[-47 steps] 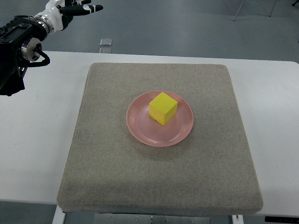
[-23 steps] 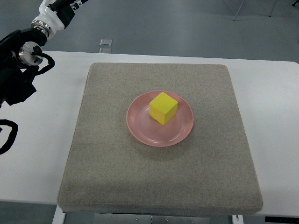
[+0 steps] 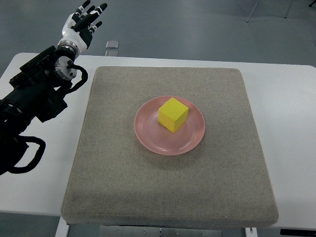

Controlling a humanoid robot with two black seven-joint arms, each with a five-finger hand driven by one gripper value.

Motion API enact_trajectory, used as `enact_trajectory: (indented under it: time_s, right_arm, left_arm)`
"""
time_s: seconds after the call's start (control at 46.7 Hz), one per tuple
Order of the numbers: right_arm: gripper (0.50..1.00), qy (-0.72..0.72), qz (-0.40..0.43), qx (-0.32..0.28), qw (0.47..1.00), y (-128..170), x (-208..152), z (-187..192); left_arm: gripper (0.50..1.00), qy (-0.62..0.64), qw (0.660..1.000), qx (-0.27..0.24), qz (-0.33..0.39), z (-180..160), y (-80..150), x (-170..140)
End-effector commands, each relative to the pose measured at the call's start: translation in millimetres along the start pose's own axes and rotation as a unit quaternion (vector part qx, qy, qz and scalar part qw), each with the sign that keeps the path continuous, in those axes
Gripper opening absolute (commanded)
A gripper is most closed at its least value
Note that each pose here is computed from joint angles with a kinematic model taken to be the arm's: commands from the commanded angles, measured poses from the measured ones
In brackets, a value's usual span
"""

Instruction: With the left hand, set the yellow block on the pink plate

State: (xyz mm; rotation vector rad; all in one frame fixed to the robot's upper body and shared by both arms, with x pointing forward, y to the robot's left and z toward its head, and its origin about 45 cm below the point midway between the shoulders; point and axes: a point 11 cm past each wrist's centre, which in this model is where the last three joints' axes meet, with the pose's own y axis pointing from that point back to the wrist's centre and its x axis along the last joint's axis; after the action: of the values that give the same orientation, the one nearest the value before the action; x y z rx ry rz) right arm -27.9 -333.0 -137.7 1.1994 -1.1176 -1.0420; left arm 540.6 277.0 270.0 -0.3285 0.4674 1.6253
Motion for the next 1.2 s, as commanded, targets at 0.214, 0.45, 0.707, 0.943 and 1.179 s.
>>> enact_trajectory:
  time_s: [0.214, 0.45, 0.707, 0.943, 1.179]
  right_arm:
    - [0.924, 0.000, 0.000, 0.000, 1.000, 0.0, 0.1, -0.1]
    - [0.924, 0.000, 0.000, -0.001, 1.000, 0.0, 0.1, 0.1]
    - [0.924, -0.001, 0.000, 0.000, 1.000, 0.0, 0.1, -0.1]
    - [0.924, 0.000, 0.000, 0.000, 1.000, 0.0, 0.1, -0.1]
    - [0.924, 0.001, -0.007, 0.000, 1.000, 0.0, -2.3, 0.8]
  left_arm:
    - [0.928, 0.085, 0.995, 0.009, 0.057, -7.6, 1.5, 9.1]
    - [0.930, 0.126, 0.992, 0.003, -0.026, -15.1, 6.8, 14.0]
    - [0.966, 0.120, 0.992, 0.010, -0.036, -25.1, 10.7, 19.0]
    - [0.994, 0.117, 0.992, 0.016, -0.039, -31.4, 12.6, 18.7]
    - [0.994, 0.117, 0.992, 0.015, -0.040, -30.8, 12.4, 18.1]
